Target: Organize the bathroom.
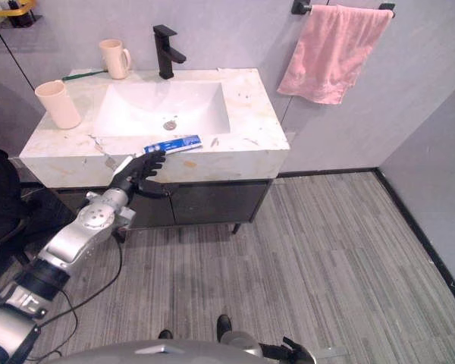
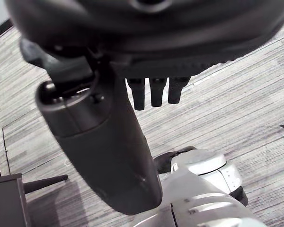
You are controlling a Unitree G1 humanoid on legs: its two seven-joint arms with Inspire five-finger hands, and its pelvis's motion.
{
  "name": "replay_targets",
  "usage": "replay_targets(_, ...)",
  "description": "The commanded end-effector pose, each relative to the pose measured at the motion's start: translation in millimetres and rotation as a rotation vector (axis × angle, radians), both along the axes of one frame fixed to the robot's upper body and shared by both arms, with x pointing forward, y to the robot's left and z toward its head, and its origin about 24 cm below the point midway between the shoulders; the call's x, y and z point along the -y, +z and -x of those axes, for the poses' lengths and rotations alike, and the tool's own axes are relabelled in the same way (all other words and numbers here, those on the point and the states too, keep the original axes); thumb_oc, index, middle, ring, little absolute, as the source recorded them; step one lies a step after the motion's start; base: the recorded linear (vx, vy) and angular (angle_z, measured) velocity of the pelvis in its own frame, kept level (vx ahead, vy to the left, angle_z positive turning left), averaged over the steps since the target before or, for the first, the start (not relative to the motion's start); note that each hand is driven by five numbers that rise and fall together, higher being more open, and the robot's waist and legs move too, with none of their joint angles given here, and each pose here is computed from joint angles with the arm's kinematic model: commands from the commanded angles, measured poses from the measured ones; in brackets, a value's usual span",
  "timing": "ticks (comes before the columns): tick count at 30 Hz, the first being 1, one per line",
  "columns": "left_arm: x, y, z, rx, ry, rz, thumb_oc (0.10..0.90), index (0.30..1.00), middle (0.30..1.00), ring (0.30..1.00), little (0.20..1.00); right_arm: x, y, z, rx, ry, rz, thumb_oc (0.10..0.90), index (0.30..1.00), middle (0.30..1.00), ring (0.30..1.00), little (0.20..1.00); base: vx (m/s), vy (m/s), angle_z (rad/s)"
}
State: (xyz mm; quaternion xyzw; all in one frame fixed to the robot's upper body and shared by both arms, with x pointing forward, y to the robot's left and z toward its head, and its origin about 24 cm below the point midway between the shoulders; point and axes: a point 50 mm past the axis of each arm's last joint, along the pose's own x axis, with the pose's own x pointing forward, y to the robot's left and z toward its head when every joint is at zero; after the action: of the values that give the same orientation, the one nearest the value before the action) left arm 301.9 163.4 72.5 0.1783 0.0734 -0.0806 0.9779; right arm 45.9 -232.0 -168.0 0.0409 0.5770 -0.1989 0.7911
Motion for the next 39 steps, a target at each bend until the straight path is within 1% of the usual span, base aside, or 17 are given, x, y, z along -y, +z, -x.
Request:
replay_targets(1,3.3,75.7,-16.4,0.378,-0.005,0.0,0.8,0.9,0.9,0.9,0.9,4.5,2.0,-4.3,0.033,0.005,0.036,0.8,0.9,0.9,0.9,0.9,0.0,0.0,0.0)
replay_targets(4,0.3,72.3,-16.3,0.363,-0.001,-0.01,0.8,0.9,0.9,0.9,0.9,3.2,2.1,-6.7,0.04,0.008,0.03,0.8,0.9,0.9,0.9,0.9,0.01,0.003,0.0)
replay_targets(10,-2.1,74.7,-13.6,0.399,0.018,-0.033,0.8,0.9,0.9,0.9,0.9,2.6,2.1,-7.8,0.044,0.014,0.025,0.8,0.9,0.9,0.9,0.9,0.01,0.003,0.0)
replay_targets(13,-5.0,78.1,-12.3,0.435,0.033,-0.05,0.8,0.9,0.9,0.9,0.9,1.4,1.9,-7.6,0.043,0.016,0.02,0.8,0.9,0.9,0.9,0.9,0.04,0.013,-0.01)
replay_targets(19,-5.9,90.8,-8.3,0.518,0.044,-0.017,0.8,0.9,0.9,0.9,0.9,-1.2,1.0,-6.2,0.035,0.024,0.014,0.8,0.9,0.9,0.9,0.9,0.01,0.004,0.0)
replay_targets(22,-11.9,98.6,-6.0,0.565,0.082,-0.042,0.8,0.9,0.9,0.9,0.9,-1.1,0.6,-2.8,0.028,0.026,0.014,0.8,0.9,0.9,0.9,0.9,0.0,0.0,0.0)
replay_targets(27,-18.7,95.7,-6.7,0.538,0.11,-0.035,0.8,0.9,0.9,0.9,0.9,-0.5,0.6,-1.7,0.026,0.019,0.012,0.8,0.9,0.9,0.9,0.9,0.0,0.0,0.0)
replay_targets(28,-17.7,93.1,-7.4,0.506,0.083,-0.005,0.8,0.9,0.9,0.9,0.9,-0.9,0.5,-1.8,0.025,0.02,0.013,0.8,0.9,0.9,0.9,0.9,0.0,0.0,0.0)
replay_targets(30,-16.6,91.6,-7.4,0.49,0.066,0.01,0.8,0.9,0.9,0.9,0.9,-0.5,0.5,-2.0,0.023,0.021,0.013,0.8,0.9,0.9,0.9,0.9,0.0,0.0,0.0)
replay_targets(33,-10.0,89.5,-6.2,0.461,-0.007,0.029,0.8,0.9,0.9,0.9,0.9,-0.5,0.3,-2.0,0.017,0.021,0.013,0.8,0.9,0.9,0.9,0.9,0.0,0.0,0.0)
replay_targets(35,-3.2,94.0,-3.4,0.476,-0.064,0.047,0.8,0.9,0.9,0.9,0.9,-0.3,0.3,-2.9,0.018,0.017,0.011,0.8,0.9,0.9,0.9,0.9,-0.02,-0.014,0.0)
replay_targets(36,1.3,102.7,0.8,0.514,-0.105,0.074,0.8,0.9,0.9,0.9,0.9,0.1,0.6,-4.4,0.02,0.013,0.01,0.8,0.9,0.9,0.9,0.9,0.0,0.0,0.0)
replay_targets(39,4.3,116.3,7.5,0.575,-0.143,0.071,0.8,0.9,0.9,0.9,0.9,0.1,0.6,-5.2,0.019,0.015,0.01,0.8,0.9,0.9,0.9,0.9,-0.03,-0.012,0.0)
